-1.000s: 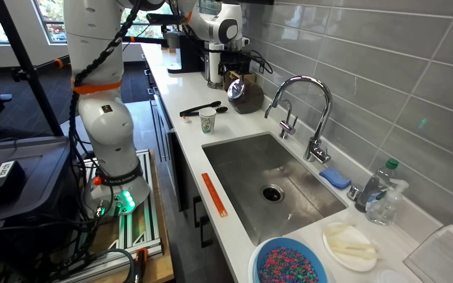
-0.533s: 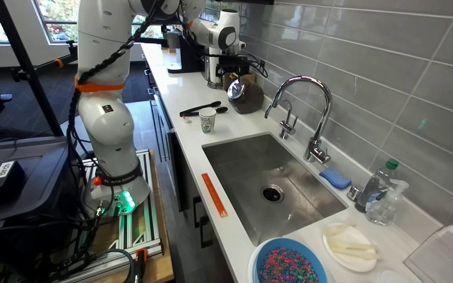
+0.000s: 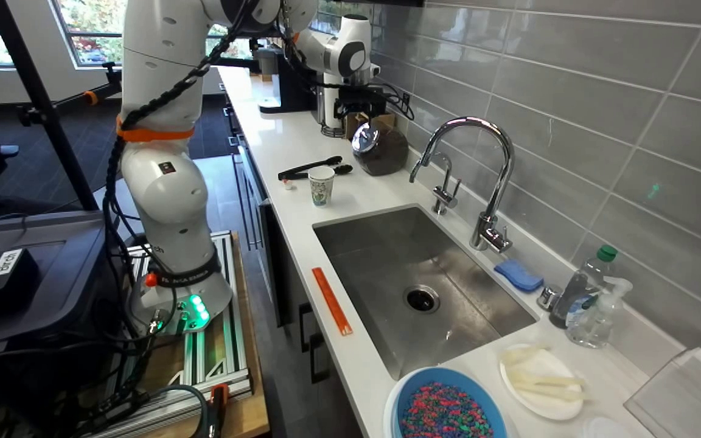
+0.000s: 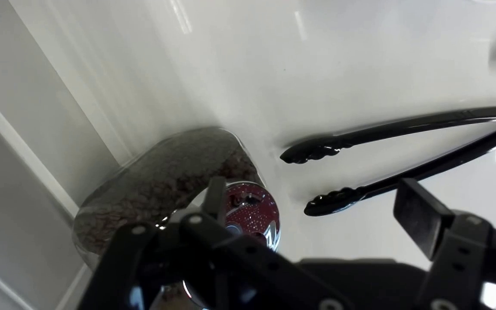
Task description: Move the tap faucet to the left then remove the lid from the jar
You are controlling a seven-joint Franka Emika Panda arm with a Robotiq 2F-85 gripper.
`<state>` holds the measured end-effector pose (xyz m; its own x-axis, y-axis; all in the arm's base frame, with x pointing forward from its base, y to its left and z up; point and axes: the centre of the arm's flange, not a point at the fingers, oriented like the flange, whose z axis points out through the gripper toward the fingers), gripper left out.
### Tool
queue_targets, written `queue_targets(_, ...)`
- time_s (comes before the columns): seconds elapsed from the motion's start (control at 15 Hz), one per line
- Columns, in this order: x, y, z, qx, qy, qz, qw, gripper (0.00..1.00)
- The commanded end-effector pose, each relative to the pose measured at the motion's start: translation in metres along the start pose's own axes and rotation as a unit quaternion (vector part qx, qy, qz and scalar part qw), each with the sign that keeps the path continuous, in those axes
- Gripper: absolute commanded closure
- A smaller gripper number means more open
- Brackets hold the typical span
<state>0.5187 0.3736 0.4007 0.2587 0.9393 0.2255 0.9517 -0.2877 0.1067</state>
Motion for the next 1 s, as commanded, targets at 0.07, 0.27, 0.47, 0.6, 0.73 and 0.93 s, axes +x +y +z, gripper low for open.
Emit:
queue_targets(0.07, 0.024, -0.014, 0.004, 0.004, -0.007, 0.016, 0.9998, 0.00)
queue_targets(0.27, 0.038, -0.025, 0.017, -0.004, 0.002, 0.017, 0.9998, 0.00)
queue_targets(0.47, 0.051, -0.032, 0.031, -0.006, 0.013, 0.027, 0.9995, 0.00)
queue_targets(0.6, 0.059, -0.032, 0.041, -0.021, 0.021, 0.031, 0.9991, 0.00)
queue_targets(0.73, 0.065, -0.032, 0.050, -0.030, 0.030, 0.038, 0.9984, 0.00)
queue_targets(0.93, 0.076, -0.032, 0.060, -0.050, 0.041, 0.062, 0.9960, 0.00)
